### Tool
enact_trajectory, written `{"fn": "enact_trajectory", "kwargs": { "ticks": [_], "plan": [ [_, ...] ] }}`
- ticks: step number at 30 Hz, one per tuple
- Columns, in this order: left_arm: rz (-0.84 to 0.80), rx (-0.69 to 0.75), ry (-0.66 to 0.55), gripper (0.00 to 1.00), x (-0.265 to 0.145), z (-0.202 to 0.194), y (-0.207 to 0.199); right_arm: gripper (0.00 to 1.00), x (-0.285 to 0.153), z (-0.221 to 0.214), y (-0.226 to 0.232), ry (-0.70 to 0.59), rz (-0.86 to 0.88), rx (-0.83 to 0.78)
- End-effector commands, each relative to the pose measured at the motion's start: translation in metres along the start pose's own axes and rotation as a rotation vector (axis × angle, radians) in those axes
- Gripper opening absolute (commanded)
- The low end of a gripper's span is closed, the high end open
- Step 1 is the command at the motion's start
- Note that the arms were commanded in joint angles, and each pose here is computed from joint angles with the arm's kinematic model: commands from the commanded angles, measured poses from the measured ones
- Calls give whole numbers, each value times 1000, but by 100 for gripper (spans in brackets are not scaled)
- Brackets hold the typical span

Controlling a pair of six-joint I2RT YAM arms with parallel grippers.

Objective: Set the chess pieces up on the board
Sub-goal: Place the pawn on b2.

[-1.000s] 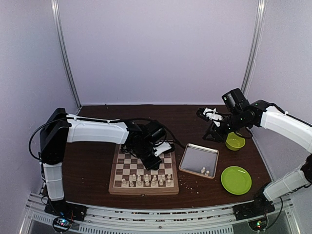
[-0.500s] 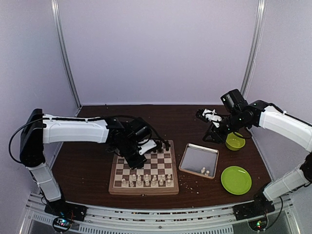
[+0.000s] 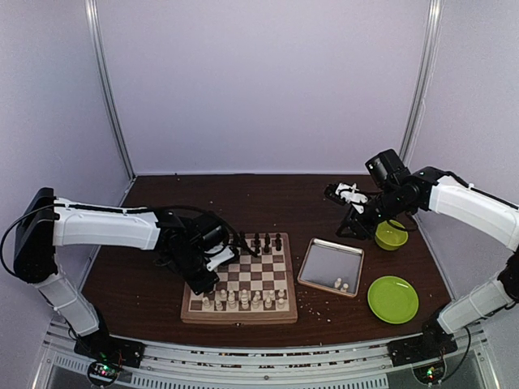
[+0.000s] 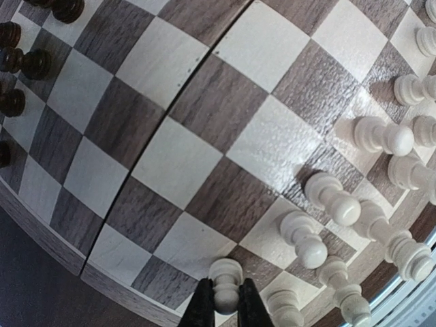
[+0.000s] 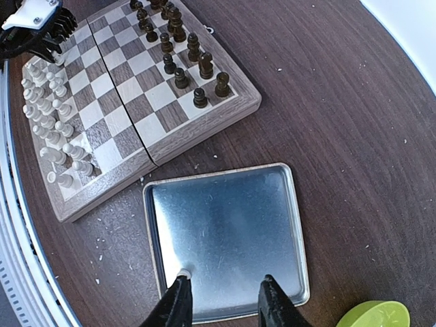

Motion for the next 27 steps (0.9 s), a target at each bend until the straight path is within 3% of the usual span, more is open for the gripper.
{"fn": "enact_trajectory", "kwargs": {
  "ticks": [1, 21, 27],
  "plan": [
    [-22, -20, -38, 2, -6, 1, -2, 34, 2, -1, 0, 9, 20, 3],
    [-82, -23, -6, 3, 0, -4, -7, 34, 3, -2, 0, 18, 30, 6],
    [-81, -16, 5, 14, 2, -7, -7, 34, 3, -2, 0, 20, 29, 6]
  ]
}}
Point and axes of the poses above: each gripper's point midway between its finger pads, its own x axis out along the fingers, its own y axis along the line the jaws close on, z = x × y, the point moved 9 cm from there along -x, back along the fingers, and after that the axes turned 2 degrees about -x, right-handed, at the moved point
